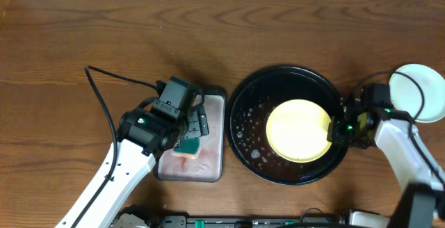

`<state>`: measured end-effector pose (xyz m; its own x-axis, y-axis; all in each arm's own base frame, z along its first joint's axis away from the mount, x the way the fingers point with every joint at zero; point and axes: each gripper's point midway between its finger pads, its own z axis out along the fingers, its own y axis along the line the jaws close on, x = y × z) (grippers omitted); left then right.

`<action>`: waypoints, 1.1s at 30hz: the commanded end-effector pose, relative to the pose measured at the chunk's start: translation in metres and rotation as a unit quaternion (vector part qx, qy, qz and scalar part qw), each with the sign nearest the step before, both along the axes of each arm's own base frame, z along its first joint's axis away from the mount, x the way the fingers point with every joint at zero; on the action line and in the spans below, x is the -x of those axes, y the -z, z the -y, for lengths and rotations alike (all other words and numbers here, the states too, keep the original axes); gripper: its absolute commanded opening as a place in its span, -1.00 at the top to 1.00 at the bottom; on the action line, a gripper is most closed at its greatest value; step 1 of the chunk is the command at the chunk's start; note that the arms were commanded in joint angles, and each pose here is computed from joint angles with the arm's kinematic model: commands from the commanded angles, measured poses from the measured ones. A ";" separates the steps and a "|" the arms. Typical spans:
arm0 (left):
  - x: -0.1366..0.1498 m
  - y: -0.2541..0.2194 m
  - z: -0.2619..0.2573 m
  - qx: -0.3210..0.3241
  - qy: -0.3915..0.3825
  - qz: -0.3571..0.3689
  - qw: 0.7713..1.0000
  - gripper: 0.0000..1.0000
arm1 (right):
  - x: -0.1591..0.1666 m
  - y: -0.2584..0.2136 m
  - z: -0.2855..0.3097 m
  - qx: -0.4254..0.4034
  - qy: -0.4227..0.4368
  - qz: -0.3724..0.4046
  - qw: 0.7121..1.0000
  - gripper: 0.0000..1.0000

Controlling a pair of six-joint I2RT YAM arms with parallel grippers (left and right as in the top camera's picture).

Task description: Clean dirty plates on tray and stack at the side

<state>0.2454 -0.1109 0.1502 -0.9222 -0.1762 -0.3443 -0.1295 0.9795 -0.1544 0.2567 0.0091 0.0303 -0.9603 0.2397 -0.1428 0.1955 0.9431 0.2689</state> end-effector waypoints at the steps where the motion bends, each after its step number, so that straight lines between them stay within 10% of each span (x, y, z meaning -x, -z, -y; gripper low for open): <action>1: -0.001 -0.002 -0.001 0.001 -0.003 0.001 1.000 -0.70 | -0.019 -0.043 -0.004 -0.002 -0.035 0.096 0.995 0.97; 14: -0.001 -0.002 -0.001 0.001 -0.003 0.001 1.000 -0.70 | -0.044 -0.149 0.000 0.205 -0.073 0.312 0.925 0.97; 33: -0.001 -0.002 -0.001 0.001 -0.003 0.001 1.000 -0.70 | 0.003 -0.230 -0.084 0.592 -0.220 0.399 0.665 0.98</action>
<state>0.2453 -0.1110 0.1502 -0.9224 -0.1758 -0.3440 -0.1292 0.9796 -0.1542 0.2604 0.1033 0.2288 -0.3994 -0.7456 -0.5334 -0.0926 0.6116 -0.7857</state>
